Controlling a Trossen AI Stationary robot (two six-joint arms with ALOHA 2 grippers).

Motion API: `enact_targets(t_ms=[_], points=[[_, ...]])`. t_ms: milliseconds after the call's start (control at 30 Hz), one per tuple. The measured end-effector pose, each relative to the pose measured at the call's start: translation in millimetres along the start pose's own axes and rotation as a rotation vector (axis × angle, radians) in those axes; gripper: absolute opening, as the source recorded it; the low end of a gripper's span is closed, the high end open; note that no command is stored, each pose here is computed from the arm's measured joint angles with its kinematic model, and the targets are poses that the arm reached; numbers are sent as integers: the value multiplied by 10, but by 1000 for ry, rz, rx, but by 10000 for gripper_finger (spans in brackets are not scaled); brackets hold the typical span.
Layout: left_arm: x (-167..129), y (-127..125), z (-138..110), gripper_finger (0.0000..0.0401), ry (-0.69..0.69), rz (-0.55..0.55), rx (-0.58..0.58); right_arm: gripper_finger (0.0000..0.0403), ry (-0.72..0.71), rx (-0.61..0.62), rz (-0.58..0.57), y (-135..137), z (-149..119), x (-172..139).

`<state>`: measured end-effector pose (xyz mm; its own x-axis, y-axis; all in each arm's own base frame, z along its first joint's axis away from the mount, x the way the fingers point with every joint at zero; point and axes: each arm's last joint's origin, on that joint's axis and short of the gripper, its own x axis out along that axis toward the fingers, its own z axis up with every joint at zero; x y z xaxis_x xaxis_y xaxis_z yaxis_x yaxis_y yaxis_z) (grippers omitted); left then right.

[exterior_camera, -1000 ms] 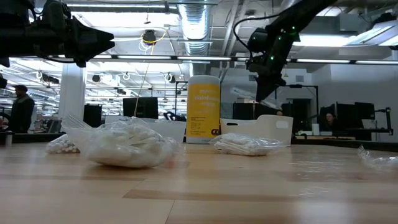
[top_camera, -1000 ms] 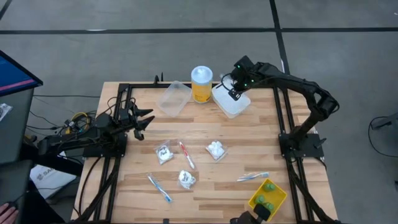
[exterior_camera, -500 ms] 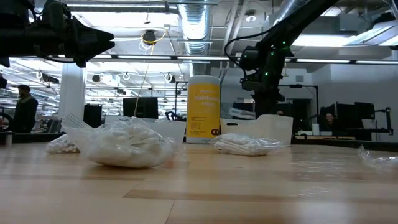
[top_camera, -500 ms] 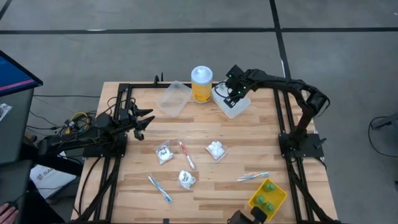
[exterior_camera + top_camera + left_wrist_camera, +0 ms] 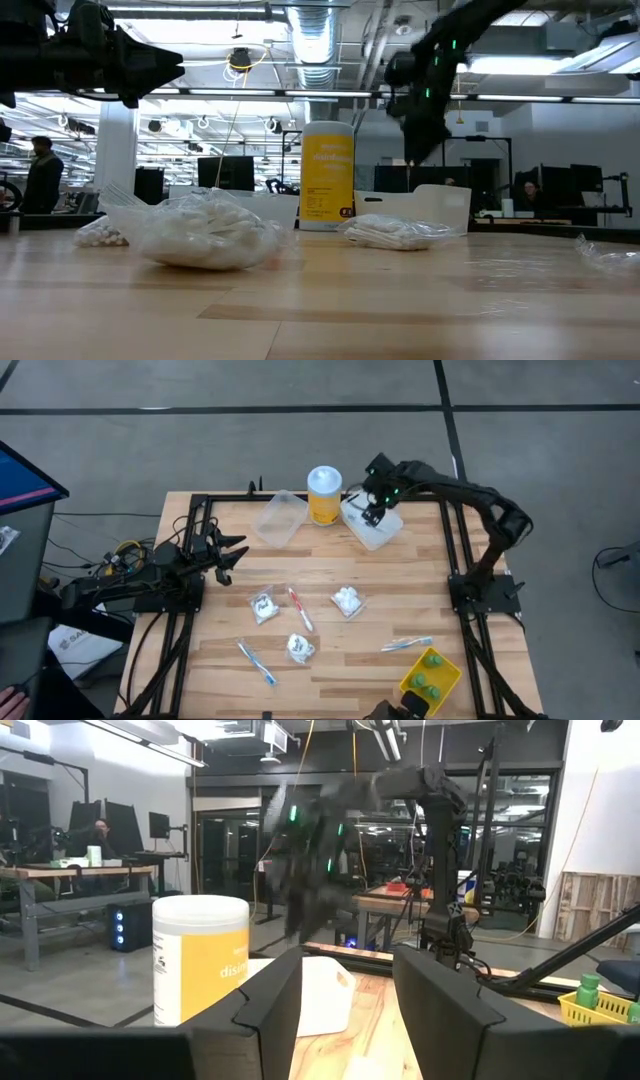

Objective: Pick & Place Travel size toiletries
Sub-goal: Put the right blue toothbrush into the white bin

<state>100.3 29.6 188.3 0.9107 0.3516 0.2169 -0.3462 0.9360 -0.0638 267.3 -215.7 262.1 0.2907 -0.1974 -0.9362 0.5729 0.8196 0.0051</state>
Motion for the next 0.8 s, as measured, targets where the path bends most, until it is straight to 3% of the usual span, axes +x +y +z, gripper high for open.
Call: enact_targets(t_ms=[200,333,500,800], points=[[0,0,1,154,0,0,0,206,-49,-128,81,327,-43,-954],[0,0,1,154,0,1,0,201,5,-202,136,722,-336,-1214],[0,1,2,154,-1,4,0,201,110,-301,205,1326,-789,-1155],[0,1,1,154,-1,4,0,214,195,-481,287,2291,-1517,-693]])
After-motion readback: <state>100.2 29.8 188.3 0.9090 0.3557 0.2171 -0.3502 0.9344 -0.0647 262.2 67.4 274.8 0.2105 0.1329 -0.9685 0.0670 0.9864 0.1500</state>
